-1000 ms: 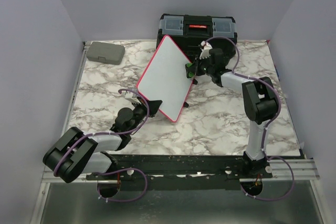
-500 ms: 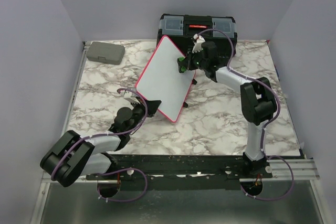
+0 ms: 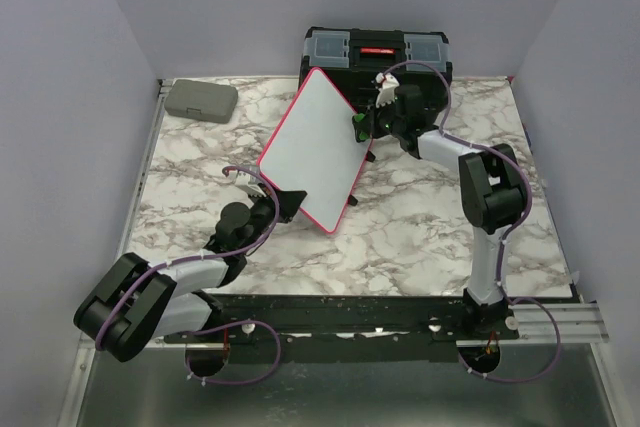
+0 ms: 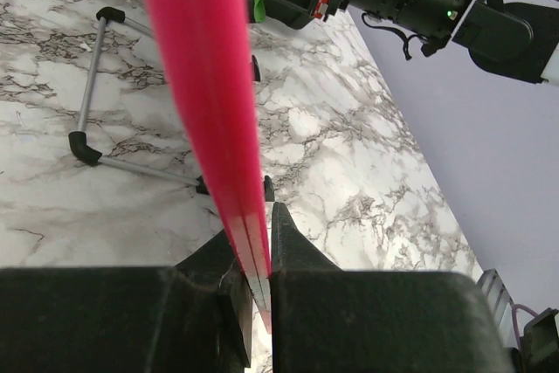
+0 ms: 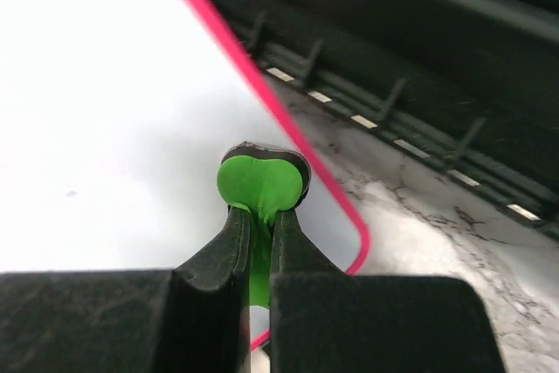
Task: Erase the whiteboard
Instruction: Erase the whiteboard at the whiteboard stand.
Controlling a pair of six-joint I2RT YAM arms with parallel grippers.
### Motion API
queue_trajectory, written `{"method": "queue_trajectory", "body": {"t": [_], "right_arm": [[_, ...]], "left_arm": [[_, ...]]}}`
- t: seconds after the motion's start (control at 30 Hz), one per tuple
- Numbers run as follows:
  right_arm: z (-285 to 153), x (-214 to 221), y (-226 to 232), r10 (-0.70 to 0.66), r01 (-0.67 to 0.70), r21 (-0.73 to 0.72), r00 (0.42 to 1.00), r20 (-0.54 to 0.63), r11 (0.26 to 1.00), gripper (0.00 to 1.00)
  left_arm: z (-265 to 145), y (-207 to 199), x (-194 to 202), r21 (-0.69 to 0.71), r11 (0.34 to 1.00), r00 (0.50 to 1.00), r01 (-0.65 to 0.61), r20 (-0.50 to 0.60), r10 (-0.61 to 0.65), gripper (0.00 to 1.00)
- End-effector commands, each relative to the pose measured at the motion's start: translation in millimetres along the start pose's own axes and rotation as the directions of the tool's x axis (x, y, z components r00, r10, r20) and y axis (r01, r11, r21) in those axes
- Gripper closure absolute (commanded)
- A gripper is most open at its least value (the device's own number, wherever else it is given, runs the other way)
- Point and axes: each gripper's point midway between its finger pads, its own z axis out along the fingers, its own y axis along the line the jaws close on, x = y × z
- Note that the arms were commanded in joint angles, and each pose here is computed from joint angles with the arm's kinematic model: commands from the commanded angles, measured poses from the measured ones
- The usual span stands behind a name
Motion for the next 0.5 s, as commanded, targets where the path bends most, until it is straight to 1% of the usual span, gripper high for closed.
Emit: {"method": "queue_trajectory", "body": {"t": [0.0, 0.1, 0.2, 0.23, 0.37, 0.47], "right_arm": [[-10, 33, 118, -0.087, 0.061, -0.371, 0.995, -0.054, 0.926, 0.99], [-25, 31, 164, -0.12, 0.088, -0.481, 0.992, -0.036, 0.872, 0.99], [-49, 50, 205, -0.174, 0.136, -0.556, 0.985, -0.015, 0.82, 0.99], [-60, 63, 217, -0.194, 0.147, -0.572, 0.981, -0.021, 0.807, 0.99], [-85, 110, 235, -0.243, 0.159, -0.574, 0.967, -0.072, 0.803, 0.99], [-100, 145, 235, -0.261, 0.148, -0.553, 0.956, -0.131, 0.82, 0.99]], "left_arm": [[1, -61, -5, 0.247, 0.969, 0.999, 0.025, -0.053, -0.012, 1.0], [1, -60, -5, 0.244, 0.969, 0.998, 0.027, -0.054, -0.014, 1.0], [2, -60, -6, 0.246, 0.969, 0.999, 0.026, -0.05, -0.014, 1.0], [2, -61, -6, 0.248, 0.968, 0.999, 0.027, -0.05, -0.015, 1.0], [2, -62, -8, 0.253, 0.967, 0.999, 0.025, -0.043, -0.015, 1.0], [1, -63, -10, 0.254, 0.967, 0.999, 0.024, -0.039, -0.014, 1.0]]}}
